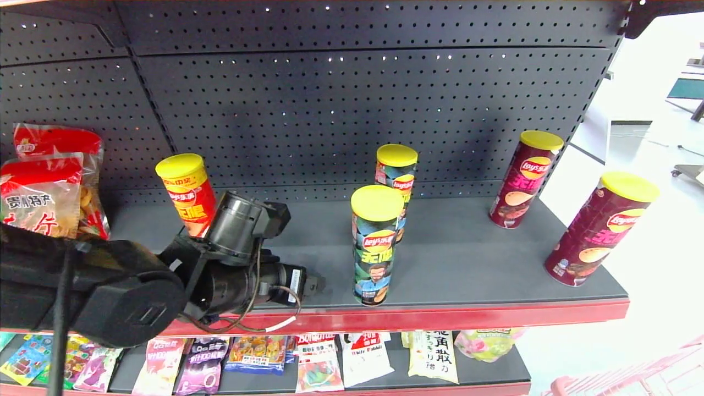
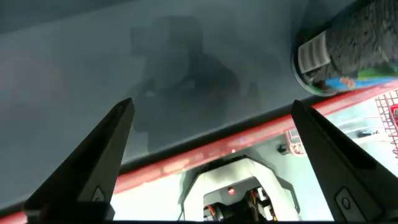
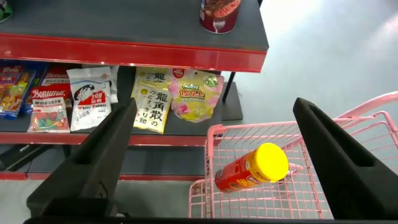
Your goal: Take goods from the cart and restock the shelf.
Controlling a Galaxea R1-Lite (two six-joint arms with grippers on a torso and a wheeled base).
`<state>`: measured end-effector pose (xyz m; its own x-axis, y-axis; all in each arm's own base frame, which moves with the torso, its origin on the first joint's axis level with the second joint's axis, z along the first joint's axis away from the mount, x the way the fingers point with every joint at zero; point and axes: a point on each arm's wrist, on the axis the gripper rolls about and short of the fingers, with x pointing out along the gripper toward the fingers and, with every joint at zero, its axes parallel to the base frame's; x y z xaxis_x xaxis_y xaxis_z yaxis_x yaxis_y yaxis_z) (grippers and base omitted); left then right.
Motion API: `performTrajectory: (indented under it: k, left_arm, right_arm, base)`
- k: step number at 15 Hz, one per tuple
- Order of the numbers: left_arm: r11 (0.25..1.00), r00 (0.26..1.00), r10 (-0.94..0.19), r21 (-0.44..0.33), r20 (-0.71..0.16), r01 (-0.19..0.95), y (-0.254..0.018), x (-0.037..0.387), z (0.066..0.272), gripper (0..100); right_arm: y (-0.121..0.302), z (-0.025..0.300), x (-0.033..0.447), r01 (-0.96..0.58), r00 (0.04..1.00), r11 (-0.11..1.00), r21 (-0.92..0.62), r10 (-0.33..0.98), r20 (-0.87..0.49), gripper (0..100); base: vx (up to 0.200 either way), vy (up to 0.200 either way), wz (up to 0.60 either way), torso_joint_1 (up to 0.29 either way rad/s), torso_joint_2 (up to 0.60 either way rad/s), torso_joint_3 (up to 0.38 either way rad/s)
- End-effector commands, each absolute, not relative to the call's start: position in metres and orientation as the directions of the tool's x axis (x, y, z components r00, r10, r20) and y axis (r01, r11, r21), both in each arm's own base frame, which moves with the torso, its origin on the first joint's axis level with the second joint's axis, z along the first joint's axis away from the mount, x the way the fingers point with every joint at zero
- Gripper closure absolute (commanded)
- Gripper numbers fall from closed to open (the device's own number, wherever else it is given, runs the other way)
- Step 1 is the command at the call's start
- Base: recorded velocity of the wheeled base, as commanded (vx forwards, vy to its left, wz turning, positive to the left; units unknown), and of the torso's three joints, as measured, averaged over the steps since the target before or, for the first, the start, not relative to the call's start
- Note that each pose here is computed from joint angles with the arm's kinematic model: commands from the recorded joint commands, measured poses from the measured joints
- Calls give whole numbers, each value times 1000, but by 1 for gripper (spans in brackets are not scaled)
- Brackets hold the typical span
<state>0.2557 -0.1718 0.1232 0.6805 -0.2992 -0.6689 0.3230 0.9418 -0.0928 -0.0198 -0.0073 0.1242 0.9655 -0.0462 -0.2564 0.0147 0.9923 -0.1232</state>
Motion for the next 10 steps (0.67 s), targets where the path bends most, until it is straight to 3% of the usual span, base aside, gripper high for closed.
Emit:
performTrajectory:
  k: [1, 10]
  left_arm:
    - [941, 668, -294, -85, -684, 327, -181, 264, 114, 0]
    - [941, 675, -287, -69, -680, 330, -204, 283, 104, 0]
  right_arm:
    - [-7, 124, -19, 14, 964, 992, -125, -47, -262, 0]
    - [-7, 121, -21, 27, 965, 992, -124, -58, -256, 0]
  base:
    - [0, 0, 0, 0, 0, 0]
    - [0, 0, 0, 0, 0, 0]
